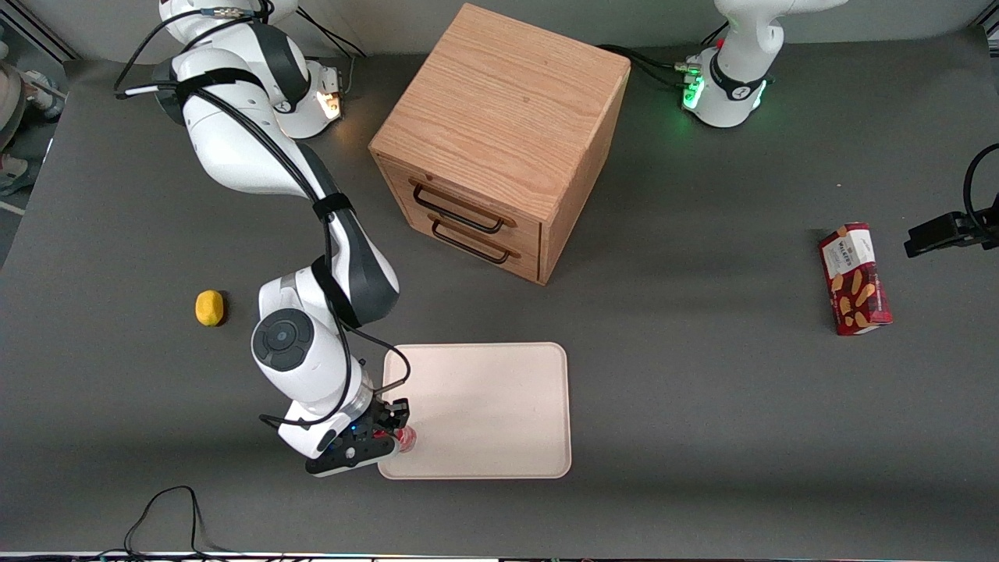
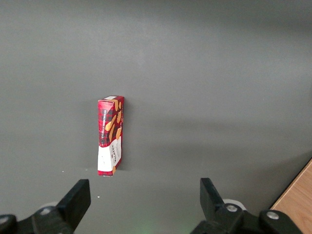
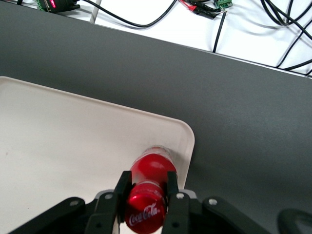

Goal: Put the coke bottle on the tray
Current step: 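Carry the bottle over the tray and lower it onto the tray, then open the right gripper and lift away from the bottle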

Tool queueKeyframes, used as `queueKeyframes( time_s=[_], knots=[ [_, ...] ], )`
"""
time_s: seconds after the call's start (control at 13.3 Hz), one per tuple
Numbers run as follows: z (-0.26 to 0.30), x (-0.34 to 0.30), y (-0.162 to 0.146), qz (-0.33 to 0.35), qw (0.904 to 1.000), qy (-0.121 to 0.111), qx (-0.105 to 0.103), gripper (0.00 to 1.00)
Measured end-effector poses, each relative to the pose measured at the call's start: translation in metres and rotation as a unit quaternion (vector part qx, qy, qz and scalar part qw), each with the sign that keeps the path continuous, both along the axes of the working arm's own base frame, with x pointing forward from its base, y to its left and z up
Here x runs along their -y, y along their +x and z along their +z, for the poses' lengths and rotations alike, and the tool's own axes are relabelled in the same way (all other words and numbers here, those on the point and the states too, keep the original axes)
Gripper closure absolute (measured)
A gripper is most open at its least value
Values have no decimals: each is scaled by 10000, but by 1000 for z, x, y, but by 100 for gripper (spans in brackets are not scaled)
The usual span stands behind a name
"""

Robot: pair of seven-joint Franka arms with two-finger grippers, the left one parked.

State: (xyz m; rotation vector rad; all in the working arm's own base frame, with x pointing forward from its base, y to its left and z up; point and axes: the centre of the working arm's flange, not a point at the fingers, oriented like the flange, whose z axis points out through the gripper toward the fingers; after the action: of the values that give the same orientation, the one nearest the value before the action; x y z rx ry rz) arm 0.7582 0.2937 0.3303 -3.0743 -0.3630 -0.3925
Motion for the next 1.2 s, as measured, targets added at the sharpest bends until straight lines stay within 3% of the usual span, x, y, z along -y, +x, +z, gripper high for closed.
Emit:
queueKeyframes(
  time_s=[0.53, 0.6, 0.9, 1.05, 1.2],
  knots=[
    [-13, 0, 0, -2, 10000, -27, -65, 67],
    [-13, 0, 0, -10, 10000, -21, -55, 62],
    [6, 0, 1, -168, 9998, 60, 36, 20],
    [37, 4, -7, -219, 9996, -15, -176, 0],
    [92, 12, -23, -277, 9986, -110, -447, 0]
  ],
)
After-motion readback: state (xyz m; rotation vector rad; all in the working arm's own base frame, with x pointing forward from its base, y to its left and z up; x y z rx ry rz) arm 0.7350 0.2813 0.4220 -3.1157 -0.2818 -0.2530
